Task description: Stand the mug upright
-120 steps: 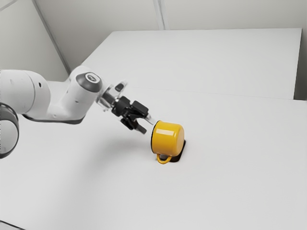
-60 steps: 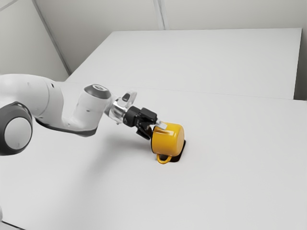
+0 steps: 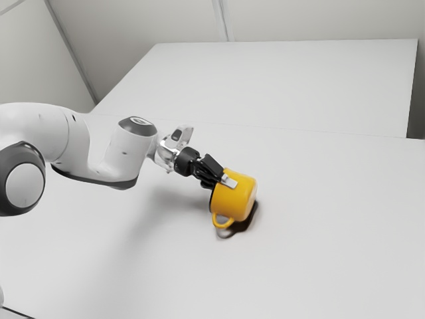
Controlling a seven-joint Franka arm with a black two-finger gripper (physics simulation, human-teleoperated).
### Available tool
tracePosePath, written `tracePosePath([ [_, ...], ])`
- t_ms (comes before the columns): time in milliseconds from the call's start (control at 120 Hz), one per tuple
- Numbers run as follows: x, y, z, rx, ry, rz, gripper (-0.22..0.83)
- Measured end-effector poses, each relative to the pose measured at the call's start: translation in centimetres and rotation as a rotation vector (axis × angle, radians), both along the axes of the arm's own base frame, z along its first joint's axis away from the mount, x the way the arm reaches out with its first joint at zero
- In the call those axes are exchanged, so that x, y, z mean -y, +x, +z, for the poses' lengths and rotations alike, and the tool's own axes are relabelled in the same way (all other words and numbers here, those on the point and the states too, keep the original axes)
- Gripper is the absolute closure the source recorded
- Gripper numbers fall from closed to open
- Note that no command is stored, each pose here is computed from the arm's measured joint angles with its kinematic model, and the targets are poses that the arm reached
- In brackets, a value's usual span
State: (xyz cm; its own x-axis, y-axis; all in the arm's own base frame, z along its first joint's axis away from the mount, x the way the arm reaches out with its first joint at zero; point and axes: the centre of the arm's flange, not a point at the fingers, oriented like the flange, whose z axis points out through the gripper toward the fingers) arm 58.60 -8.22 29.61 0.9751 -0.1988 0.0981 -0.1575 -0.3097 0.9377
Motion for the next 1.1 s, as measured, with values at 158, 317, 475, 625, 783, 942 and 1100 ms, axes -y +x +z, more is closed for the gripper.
tracePosePath([
  [158, 0.5, -0.1, 2.1, 0.05, 0.019, -0.025, 0.75],
  [317, 0.7, -0.7, 6.7, 0.167, 0.181, -0.109, 0.76],
  [475, 0.5, -1.7, 8.5, 0.267, 0.446, -0.237, 0.77],
  [625, 1.8, -4.1, 9.0, 0.374, 0.696, -0.389, 0.78],
  [783, 3.1, -5.8, 8.8, 0.507, 0.901, -0.511, 0.78],
  [942, 4.1, -6.2, 7.7, 0.612, 1.015, -0.573, 0.78],
  [1100, 3.8, -6.8, 5.9, 0.66, 1.078, -0.604, 0.78],
])
